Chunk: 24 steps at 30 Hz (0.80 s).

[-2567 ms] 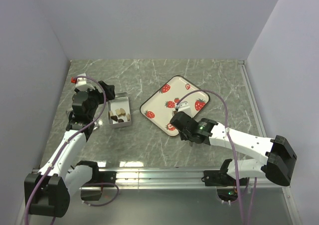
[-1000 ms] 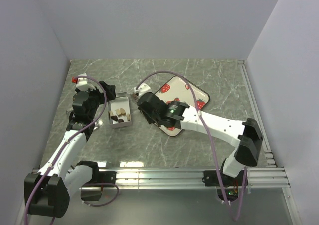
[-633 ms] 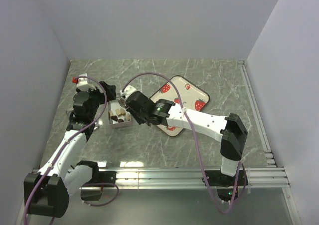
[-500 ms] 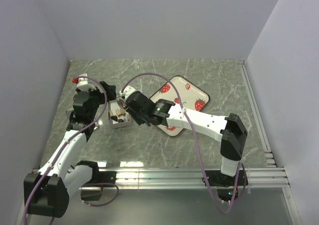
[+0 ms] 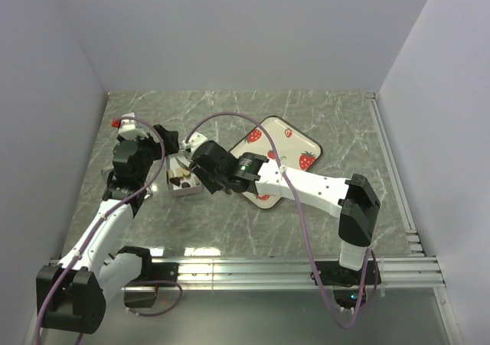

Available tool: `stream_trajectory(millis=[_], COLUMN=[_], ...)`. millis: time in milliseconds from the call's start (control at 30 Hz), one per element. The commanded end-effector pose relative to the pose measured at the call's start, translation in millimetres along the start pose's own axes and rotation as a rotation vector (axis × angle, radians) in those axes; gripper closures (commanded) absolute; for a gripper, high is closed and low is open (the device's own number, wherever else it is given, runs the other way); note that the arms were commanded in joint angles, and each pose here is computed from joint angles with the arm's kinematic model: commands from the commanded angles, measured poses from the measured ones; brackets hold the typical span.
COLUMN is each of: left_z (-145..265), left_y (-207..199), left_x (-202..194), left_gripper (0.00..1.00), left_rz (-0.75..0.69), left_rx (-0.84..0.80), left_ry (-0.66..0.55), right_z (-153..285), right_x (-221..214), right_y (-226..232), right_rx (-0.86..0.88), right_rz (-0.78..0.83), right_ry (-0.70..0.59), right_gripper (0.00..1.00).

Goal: Pack the chocolate

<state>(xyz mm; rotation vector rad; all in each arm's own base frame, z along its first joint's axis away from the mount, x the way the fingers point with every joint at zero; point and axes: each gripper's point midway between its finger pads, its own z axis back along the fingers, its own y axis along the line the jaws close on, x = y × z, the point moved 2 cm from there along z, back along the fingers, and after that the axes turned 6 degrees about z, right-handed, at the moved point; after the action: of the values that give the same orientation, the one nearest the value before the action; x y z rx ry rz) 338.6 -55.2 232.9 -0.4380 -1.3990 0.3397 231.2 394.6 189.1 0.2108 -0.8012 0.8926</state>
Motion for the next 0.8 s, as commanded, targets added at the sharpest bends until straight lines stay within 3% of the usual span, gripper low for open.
stream_trajectory(millis=[0, 433, 767], left_z=[1, 0, -3], left_y=[-12, -13, -14], left_x=[22, 22, 19], left_gripper=[0.01, 0.01, 0.01], left_rz=[-0.001, 0.0, -0.003], left_rx=[-0.027, -0.036, -0.04], left_ry=[-0.064, -0.067, -0.059], right_z=[9, 32, 82], right_x=[21, -21, -78], right_y=[1, -22, -55], right_rx=[-0.006, -0.109, -0.252], right_rz=[-0.007, -0.084, -0.247], right_ry=[-0.075, -0.052, -0.056], right_gripper=[0.57, 0.57, 0.57])
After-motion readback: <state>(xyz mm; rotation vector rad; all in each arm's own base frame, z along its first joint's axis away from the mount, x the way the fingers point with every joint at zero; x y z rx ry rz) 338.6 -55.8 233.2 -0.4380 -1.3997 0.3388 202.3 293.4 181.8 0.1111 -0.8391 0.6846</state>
